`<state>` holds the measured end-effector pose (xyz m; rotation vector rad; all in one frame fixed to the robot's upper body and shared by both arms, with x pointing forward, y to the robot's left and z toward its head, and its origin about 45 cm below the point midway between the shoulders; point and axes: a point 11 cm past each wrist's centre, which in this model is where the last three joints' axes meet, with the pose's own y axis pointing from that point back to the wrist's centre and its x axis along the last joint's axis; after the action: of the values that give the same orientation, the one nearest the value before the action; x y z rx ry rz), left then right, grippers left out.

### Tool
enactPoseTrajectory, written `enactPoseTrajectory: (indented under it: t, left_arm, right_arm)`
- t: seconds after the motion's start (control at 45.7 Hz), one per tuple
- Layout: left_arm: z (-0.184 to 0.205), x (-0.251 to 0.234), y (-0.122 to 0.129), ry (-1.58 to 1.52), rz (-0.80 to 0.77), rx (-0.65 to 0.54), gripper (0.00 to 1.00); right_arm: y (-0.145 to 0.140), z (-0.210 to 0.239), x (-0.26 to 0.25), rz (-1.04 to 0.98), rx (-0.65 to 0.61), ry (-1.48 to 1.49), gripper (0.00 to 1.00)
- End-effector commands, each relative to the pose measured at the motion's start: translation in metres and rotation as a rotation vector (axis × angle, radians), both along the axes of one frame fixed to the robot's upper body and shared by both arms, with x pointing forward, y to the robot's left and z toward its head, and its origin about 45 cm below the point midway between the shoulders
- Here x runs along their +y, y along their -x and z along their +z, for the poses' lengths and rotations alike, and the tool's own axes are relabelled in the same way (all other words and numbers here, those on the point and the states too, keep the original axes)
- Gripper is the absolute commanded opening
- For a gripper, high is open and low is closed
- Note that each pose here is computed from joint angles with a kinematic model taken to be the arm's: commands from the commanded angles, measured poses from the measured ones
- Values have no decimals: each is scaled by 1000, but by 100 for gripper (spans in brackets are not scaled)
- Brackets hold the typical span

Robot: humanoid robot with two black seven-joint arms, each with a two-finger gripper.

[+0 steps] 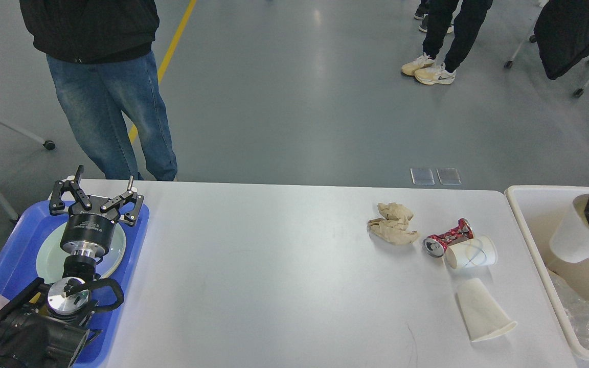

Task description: Tidy desktop

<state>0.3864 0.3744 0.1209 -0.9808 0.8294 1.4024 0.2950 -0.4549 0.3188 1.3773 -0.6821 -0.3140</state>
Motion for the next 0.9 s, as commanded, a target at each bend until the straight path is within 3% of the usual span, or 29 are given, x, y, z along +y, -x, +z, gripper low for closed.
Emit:
enactPoseTrajectory:
  t: [0.0,0.131,0.372,0.612,0.875]
  left_arm:
    - [0,0,0,1,0,-1,96]
    - [0,0,0,1,2,0,96]
    - [0,0,0,0,1,0,96]
    - [0,0,0,1,2,0,96]
    - [0,1,0,2,3,-2,96]
  right_arm:
    - [-4,-9,-55,-110,-78,68,0]
    - [-2,-31,-110,-206,-125,140,0]
    - [-2,-104,-141,-274,-170,158,0]
    - [9,-188,-145,-265,-223,302,0]
    - [39,-269,-121,-164,-267,463,0]
